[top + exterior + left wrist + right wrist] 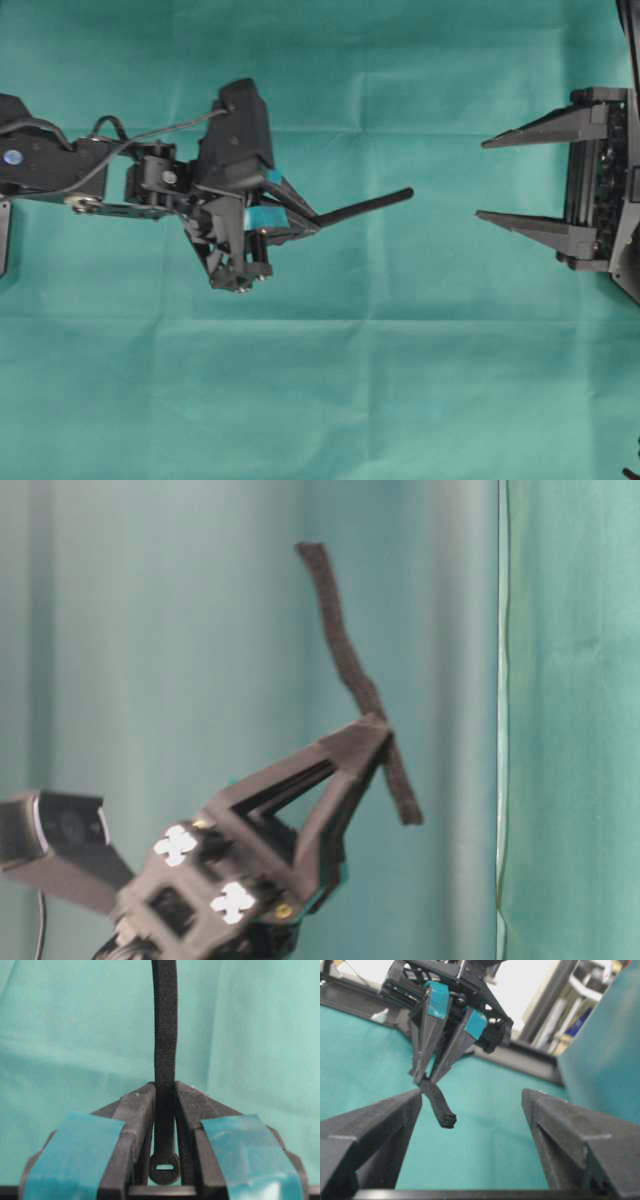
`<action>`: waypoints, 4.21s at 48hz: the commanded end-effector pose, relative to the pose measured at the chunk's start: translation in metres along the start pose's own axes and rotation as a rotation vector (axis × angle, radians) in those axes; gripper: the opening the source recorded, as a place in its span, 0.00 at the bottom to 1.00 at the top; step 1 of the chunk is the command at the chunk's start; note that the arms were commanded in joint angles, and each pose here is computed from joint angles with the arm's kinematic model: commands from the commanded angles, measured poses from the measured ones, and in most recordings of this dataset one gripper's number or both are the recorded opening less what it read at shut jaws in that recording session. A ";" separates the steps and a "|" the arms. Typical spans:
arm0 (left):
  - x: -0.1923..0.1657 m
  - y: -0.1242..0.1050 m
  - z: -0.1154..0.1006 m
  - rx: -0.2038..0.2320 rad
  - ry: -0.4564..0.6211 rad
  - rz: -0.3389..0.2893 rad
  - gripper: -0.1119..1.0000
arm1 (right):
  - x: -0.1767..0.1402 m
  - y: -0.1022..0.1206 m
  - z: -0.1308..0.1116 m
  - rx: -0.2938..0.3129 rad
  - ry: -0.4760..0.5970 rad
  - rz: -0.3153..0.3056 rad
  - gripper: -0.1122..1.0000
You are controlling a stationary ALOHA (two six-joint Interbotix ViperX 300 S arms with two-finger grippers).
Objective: Peel off the Velcro with your right arm.
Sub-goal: 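Lift the strap with the left gripper, free end pointing right, then move the open right gripper toward the strap's free end, then position the right gripper fingers around the strap's free end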
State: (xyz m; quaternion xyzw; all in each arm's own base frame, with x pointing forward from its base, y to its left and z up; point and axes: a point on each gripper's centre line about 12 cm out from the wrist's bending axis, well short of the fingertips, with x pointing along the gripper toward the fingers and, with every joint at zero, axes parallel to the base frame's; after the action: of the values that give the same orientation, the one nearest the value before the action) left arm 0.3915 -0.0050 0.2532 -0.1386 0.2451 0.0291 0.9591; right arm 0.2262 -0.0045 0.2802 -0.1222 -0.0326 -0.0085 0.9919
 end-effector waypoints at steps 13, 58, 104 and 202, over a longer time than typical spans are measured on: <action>-0.048 -0.005 0.016 -0.116 -0.297 -0.104 0.19 | 0.013 -0.004 0.014 -0.190 -0.086 -0.029 0.57; -0.075 -0.001 -0.013 -0.273 -0.410 -0.198 0.19 | 0.105 -0.018 -0.004 -0.479 -0.106 -0.100 0.57; -0.074 -0.001 -0.015 -0.273 -0.406 -0.196 0.19 | 0.123 -0.012 -0.008 -0.525 -0.174 -0.092 0.57; -0.074 0.005 -0.012 -0.282 -0.417 -0.179 0.19 | 0.119 -0.005 -0.024 -0.518 -0.150 -0.070 0.33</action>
State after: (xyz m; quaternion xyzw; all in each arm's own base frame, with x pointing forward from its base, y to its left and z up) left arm 0.3196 -0.0043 0.2686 -0.2812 0.0386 0.0074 0.9588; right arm 0.3466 -0.0179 0.2593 -0.3717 -0.0936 -0.0387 0.9228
